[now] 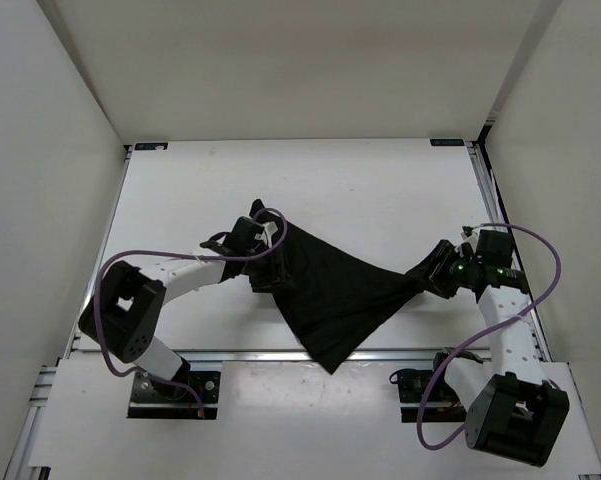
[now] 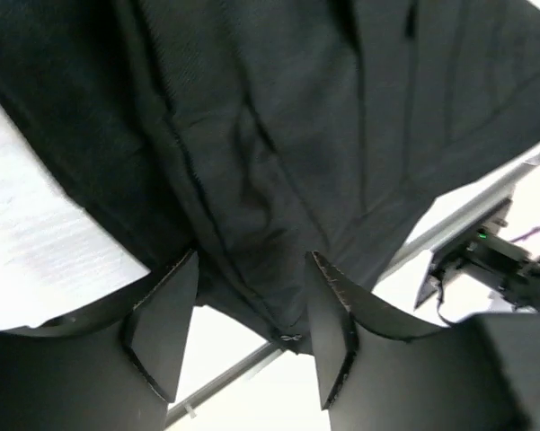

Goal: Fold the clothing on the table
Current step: Flatten the skirt out

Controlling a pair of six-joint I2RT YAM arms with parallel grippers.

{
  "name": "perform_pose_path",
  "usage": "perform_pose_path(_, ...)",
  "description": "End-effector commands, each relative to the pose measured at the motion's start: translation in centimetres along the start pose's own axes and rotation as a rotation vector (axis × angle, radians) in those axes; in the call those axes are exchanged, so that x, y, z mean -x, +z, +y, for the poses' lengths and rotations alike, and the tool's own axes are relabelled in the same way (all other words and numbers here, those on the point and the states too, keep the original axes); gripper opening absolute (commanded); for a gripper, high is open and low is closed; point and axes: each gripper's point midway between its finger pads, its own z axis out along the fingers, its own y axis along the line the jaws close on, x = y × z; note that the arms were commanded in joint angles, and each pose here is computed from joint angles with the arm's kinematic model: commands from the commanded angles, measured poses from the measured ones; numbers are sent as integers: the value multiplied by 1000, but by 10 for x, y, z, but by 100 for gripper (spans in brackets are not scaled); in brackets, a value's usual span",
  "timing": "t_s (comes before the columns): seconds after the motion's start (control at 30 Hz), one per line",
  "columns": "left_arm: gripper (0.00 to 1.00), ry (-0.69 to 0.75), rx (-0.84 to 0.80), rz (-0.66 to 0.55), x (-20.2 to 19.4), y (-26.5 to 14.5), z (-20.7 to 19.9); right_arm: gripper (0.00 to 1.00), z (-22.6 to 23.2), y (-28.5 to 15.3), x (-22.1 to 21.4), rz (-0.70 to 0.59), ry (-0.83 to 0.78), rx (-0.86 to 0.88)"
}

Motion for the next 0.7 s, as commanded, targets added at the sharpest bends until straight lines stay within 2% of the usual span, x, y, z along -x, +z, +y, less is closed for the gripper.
perform_pose_path(0.0, 63, 42, 66, -27, 7, -4, -4, 54, -4, -4, -2, -2, -2, -24)
perform_pose_path(0.1, 68, 46, 78, -10, 4, -1, -5, 54, -6, -3, -5, 6, -6, -27)
perform_pose_path(0.2, 65, 38, 88, -8, 2, 7, -3, 54, -6, -3, -3, 3, -3, -28)
perform_pose_path(0.23, 57, 33, 87, -5, 2, 8, -2, 54, -6, -3, -3, 0, -4, -27)
perform_pose_path(0.33, 45, 39, 120, 32, -3, 18, 6, 54, -4, -4, -2, 3, -3, -23)
perform_pose_path(0.37, 36, 42, 120, 33, 1, 20, 4, 54, -3, -4, -2, 4, -1, -22)
perform_pose_path(0.43, 0, 49, 129, 56, 2, 21, 1, 54, -5, -5, 0, -4, -8, -29)
perform_pose_path(0.53, 0, 62, 26, 84, 7, 11, -27, 54, -8, -5, 0, -5, 1, -46)
perform_pose_path(0.6, 0, 111, -60, 49, 28, -7, -63, 54, -8, -6, 3, -17, -1, -42)
perform_pose_path(0.67, 0, 129, -97, 37, 36, -24, -81, 54, -9, -4, 1, -12, 9, -37)
